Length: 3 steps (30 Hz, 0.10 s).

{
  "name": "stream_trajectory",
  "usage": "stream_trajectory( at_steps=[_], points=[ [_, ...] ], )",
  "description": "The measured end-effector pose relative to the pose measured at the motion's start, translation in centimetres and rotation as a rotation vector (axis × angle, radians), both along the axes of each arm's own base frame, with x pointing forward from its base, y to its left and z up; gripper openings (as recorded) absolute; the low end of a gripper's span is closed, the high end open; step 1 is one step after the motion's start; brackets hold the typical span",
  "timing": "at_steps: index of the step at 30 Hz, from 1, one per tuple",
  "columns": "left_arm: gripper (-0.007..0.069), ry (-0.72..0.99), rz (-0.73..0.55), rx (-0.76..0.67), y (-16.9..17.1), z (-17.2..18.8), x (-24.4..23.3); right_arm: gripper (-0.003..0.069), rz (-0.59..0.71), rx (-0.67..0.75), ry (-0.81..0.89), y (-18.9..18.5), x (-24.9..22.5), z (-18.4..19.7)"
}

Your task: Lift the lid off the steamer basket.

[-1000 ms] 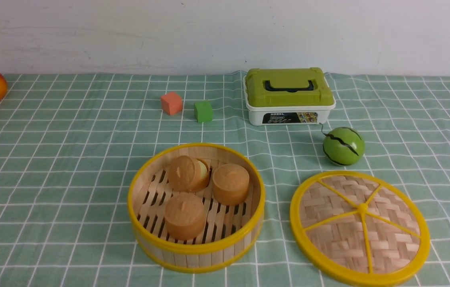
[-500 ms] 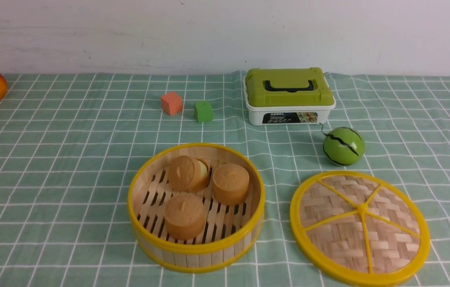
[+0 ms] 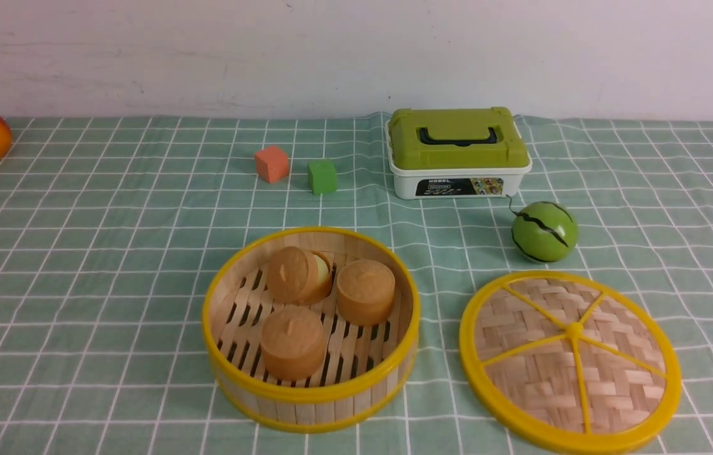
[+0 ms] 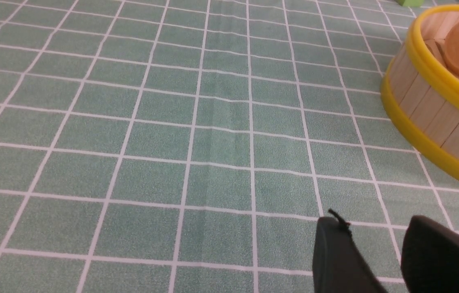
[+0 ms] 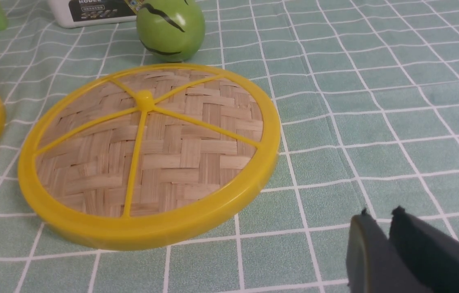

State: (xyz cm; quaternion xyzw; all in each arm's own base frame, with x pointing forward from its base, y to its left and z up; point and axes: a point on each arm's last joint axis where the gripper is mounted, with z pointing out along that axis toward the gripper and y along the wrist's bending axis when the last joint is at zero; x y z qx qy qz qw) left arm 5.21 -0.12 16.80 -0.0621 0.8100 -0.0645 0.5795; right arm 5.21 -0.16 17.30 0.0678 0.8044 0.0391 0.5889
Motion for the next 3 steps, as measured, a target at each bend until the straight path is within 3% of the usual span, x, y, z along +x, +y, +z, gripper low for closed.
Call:
stream_trajectory(
  at_steps=[3],
  points=[
    [0.0239,0.0,0.0,0.0,0.0,0.0,0.0,0.006,0.0,0.001,0.0,0.0,0.0,0.0]
  ],
)
